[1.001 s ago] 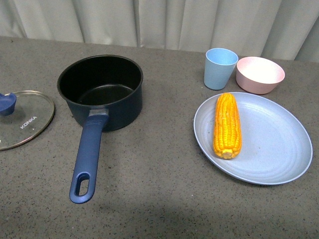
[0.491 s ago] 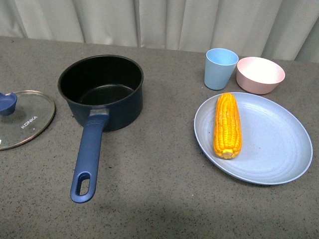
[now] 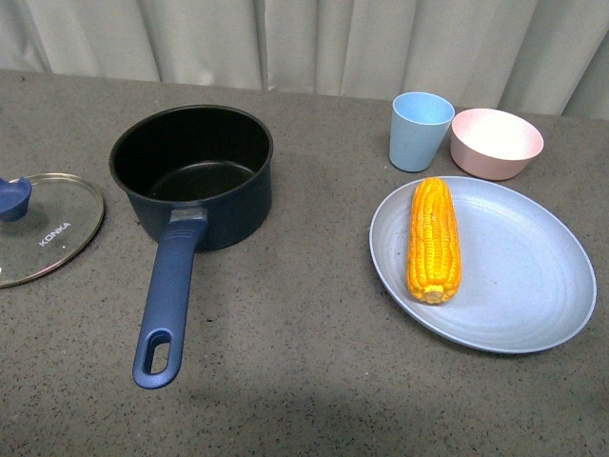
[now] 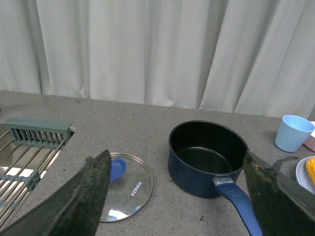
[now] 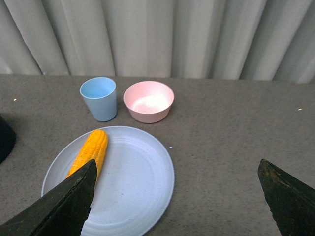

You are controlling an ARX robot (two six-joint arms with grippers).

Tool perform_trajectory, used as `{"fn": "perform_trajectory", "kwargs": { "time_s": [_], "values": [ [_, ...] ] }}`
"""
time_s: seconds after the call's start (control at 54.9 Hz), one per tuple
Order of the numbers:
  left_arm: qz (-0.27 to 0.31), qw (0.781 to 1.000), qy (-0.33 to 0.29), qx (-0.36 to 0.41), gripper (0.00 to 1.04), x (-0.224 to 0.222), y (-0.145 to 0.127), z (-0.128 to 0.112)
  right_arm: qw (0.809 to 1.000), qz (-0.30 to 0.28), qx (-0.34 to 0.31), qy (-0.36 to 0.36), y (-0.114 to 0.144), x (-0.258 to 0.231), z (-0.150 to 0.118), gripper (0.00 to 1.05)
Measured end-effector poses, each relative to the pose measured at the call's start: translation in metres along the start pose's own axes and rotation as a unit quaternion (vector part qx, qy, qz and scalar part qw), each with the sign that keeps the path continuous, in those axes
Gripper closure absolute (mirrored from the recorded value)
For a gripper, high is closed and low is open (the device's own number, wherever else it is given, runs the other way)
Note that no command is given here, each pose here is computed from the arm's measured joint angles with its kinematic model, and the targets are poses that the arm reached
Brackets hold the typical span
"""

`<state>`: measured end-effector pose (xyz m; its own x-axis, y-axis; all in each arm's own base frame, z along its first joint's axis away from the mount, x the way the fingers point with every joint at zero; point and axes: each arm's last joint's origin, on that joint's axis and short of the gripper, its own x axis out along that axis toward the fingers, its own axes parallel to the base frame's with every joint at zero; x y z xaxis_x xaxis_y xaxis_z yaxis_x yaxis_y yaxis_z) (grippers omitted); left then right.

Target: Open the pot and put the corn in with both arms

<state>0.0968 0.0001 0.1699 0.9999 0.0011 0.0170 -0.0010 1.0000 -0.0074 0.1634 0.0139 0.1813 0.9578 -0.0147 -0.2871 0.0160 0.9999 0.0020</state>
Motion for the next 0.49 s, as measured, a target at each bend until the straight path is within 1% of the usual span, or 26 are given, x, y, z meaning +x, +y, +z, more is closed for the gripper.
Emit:
{"fn": "perform_trajectory", "kwargs": {
  "time_s": [0.036,0.091,0.164,0.291,0.491],
  "values": [
    [0.000,1.000,0.000,0.000,0.12,0.000,0.000,0.000,1.000,0.011,0.006,0.024,0.006,0.015,0.004,0.09],
    [0.000,1.000,0.000,0.000,0.05,0.000,0.000,0.000,0.998,0.021,0.010,0.056,0.014,0.035,0.004,0.09],
    [0.000,1.000,0.000,0.001,0.07,0.000,0.000,0.000,0.994,0.030,0.016,0.100,0.024,0.058,0.002,0.09],
    [0.000,1.000,0.000,0.001,0.06,0.000,0.000,0.000,0.980,0.047,0.041,0.187,0.044,0.099,-0.007,0.09],
    [0.000,1.000,0.000,0.001,0.06,0.000,0.000,0.000,0.962,0.048,0.062,0.263,0.073,0.148,-0.020,0.09]
  ]
}}
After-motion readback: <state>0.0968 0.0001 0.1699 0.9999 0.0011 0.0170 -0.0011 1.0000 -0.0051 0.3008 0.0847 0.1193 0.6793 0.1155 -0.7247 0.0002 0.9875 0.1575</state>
